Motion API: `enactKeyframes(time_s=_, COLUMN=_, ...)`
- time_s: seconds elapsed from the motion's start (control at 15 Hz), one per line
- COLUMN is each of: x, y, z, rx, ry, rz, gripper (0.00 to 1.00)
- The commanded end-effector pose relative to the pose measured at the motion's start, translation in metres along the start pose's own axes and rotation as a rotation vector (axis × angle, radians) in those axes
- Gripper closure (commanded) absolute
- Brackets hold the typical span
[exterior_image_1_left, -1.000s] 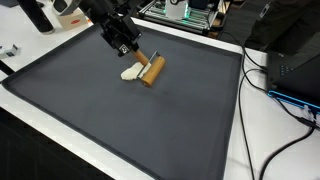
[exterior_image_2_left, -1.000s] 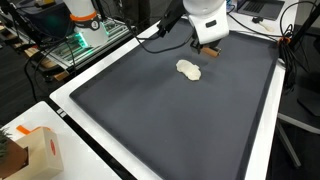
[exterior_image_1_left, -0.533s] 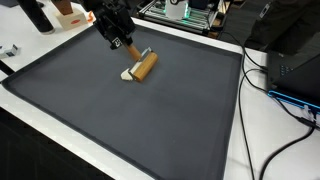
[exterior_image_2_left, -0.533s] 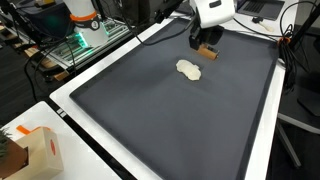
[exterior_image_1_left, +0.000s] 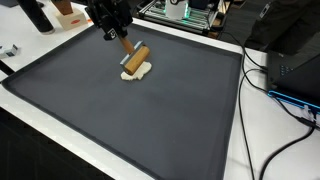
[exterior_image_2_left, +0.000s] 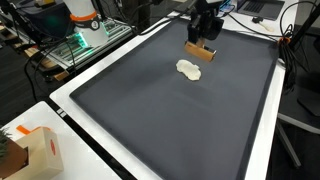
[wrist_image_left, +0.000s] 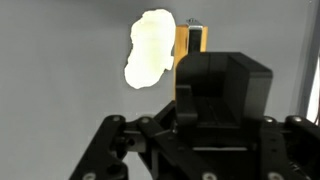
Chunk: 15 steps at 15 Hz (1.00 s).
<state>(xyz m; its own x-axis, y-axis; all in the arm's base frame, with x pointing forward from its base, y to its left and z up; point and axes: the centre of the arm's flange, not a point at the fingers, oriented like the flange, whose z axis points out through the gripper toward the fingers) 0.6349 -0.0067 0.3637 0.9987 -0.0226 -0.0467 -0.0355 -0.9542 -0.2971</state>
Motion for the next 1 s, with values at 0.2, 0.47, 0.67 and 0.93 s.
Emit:
enactKeyframes(time_s=0.2, x=-0.015, y=-0.015, z=-0.028, rx=-0.107, ry=-0.003, rz=-0.122, gripper=0.81)
enactKeyframes(time_s=0.47, x=-0.022, y=-0.026, z=-0.041, rx=-0.142, ry=-0.014, rz=-0.263, gripper=0.81)
enactKeyframes(time_s=0.67, x=-0.031, y=-0.033, z=-0.052, rx=-0.152, ry=-0.048, rz=-0.430, gripper=0.81)
enactKeyframes(time_s=0.93, x=-0.041, y=-0.045, z=-0.068, rx=-0.161, ry=-0.089, rz=-0.630, gripper=0.81)
